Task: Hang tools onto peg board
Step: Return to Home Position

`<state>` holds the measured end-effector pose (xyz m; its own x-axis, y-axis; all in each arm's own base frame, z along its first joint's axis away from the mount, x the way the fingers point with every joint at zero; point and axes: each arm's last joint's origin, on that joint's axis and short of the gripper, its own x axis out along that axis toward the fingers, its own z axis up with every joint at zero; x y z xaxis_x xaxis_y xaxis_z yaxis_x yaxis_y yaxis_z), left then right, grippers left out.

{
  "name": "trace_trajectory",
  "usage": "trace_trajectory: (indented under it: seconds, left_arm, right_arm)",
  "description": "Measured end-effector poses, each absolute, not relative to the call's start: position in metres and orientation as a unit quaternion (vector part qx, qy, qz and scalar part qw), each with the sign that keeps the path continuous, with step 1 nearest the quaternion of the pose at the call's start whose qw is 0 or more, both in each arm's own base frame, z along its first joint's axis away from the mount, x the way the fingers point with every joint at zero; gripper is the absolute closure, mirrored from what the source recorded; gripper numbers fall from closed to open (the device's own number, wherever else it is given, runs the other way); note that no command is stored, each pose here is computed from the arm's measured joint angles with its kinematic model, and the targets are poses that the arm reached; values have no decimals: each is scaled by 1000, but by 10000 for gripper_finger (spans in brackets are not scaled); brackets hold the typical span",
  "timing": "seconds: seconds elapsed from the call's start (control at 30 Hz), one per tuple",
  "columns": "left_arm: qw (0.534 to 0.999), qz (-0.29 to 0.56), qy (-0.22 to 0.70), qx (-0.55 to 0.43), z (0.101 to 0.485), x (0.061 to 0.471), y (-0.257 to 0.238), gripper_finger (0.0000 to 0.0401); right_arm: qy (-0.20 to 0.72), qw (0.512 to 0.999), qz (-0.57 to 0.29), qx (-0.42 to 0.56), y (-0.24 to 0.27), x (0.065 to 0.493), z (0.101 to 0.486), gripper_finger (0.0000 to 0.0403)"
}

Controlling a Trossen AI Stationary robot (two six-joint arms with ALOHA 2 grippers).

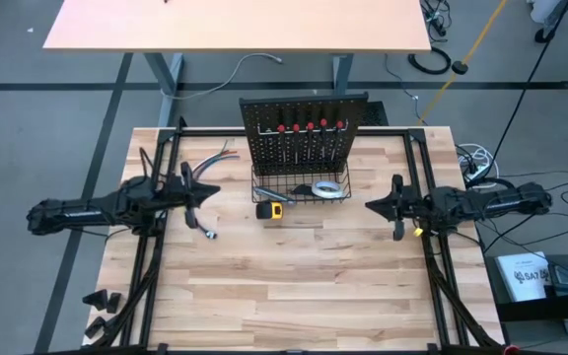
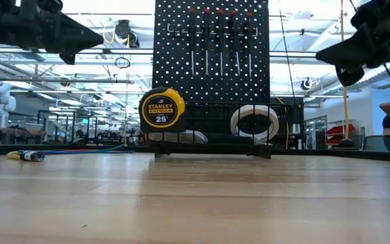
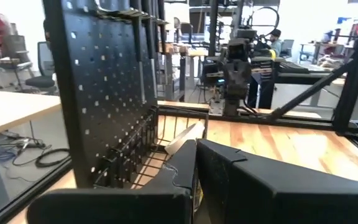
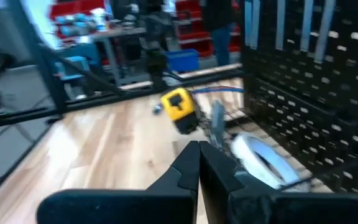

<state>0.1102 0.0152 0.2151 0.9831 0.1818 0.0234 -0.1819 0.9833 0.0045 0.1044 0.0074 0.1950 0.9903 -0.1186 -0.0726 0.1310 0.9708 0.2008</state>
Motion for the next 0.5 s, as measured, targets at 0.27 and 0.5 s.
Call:
trace_trajectory:
  seconds: [0.27, 0.5]
  left_arm:
    - [994, 107, -16, -22, 215, 104, 18, 382]
    - [994, 107, -15, -36, 194, 107, 19, 382]
  right_arm:
    - [21, 994, -59, 93, 6, 92, 194, 403]
    - [17, 994, -58, 93, 5, 86, 193, 403]
